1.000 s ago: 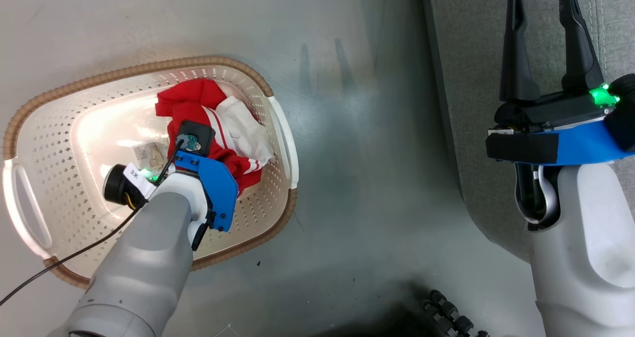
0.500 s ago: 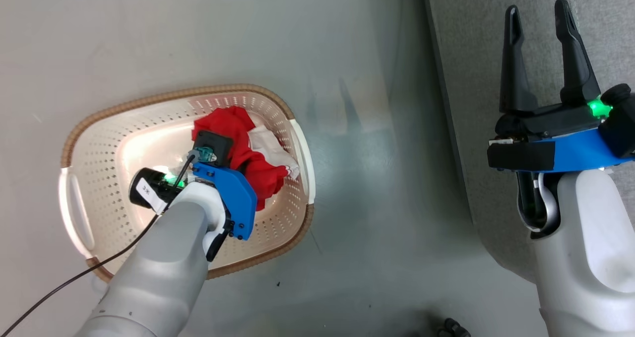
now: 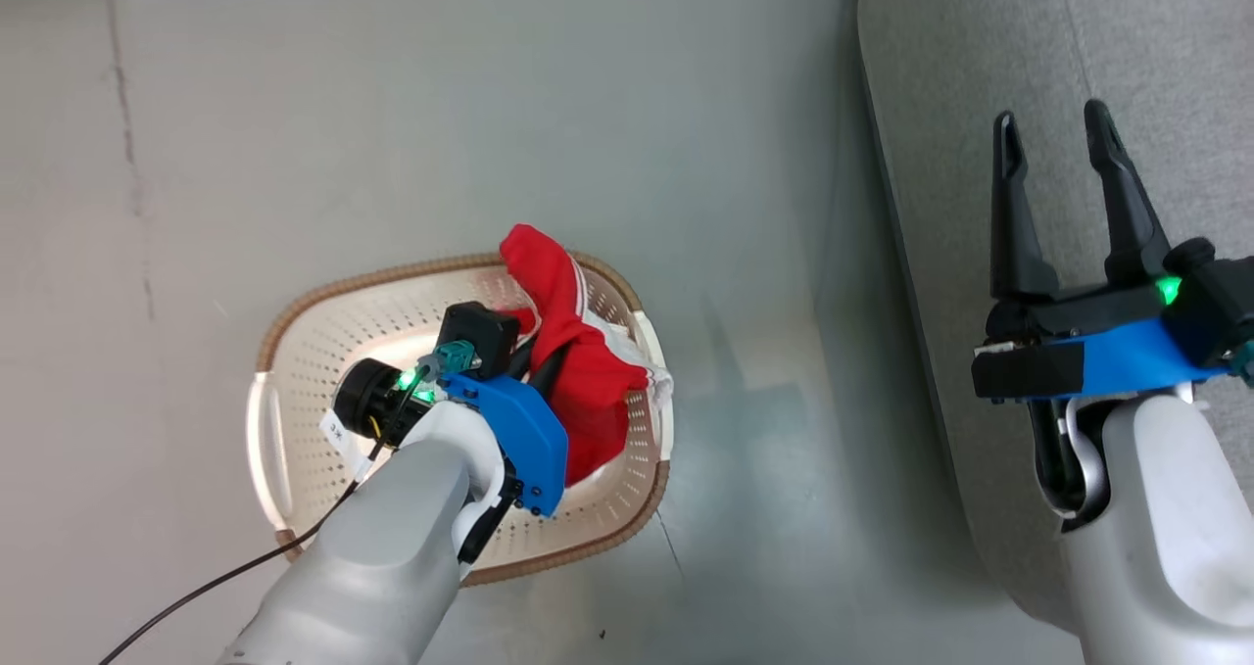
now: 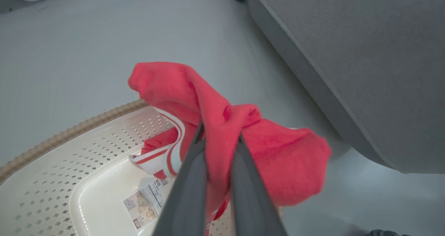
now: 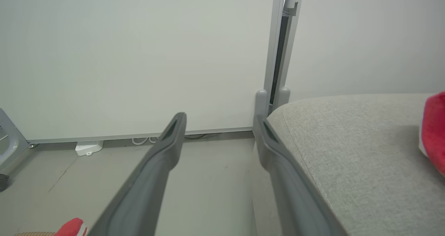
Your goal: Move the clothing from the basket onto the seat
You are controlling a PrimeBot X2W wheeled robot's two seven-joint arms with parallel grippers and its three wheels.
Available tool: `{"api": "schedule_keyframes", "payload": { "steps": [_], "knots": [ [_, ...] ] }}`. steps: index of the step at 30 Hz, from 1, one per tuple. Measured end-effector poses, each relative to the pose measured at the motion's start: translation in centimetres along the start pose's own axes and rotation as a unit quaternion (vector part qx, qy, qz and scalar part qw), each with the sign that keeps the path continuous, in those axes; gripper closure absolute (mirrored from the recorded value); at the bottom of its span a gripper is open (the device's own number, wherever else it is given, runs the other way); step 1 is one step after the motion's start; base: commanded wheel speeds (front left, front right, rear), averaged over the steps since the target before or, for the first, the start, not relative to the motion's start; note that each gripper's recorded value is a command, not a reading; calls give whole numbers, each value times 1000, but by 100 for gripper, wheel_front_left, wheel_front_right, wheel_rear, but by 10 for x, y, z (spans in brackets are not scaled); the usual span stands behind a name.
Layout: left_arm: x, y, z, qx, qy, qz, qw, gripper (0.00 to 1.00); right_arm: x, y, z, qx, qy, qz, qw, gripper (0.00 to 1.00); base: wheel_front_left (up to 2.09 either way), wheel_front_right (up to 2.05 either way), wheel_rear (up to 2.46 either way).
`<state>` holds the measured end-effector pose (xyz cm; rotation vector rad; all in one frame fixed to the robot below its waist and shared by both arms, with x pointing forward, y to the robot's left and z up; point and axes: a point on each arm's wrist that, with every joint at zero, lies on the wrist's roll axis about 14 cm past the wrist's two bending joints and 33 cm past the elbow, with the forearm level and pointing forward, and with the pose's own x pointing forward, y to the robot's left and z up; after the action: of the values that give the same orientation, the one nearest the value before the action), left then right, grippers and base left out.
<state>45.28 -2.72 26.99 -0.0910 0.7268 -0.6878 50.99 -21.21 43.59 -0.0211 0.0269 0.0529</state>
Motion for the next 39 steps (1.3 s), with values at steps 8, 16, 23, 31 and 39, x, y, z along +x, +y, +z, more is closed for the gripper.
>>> {"api": "schedule_keyframes", "payload": {
  "steps": [8,16,23,31,39],
  "knots": [
    [-31,-16,59,17,-91,2,996,100,-19,6,24,2,-15,7,1000,0,0,0,0],
    [-64,-36,121,50,-179,1,983,100,-39,13,45,6,-32,13,999,0,0,0,0],
    [-96,-68,186,86,-271,-15,959,100,-55,18,59,9,-44,16,999,0,0,0,0],
    [-128,-102,231,117,-341,-40,932,100,-69,22,67,11,-52,17,998,0,0,0,0],
    [-157,-135,256,146,-388,-62,908,100,-81,27,74,15,-58,21,998,0,0,0,0]
  ]
}}
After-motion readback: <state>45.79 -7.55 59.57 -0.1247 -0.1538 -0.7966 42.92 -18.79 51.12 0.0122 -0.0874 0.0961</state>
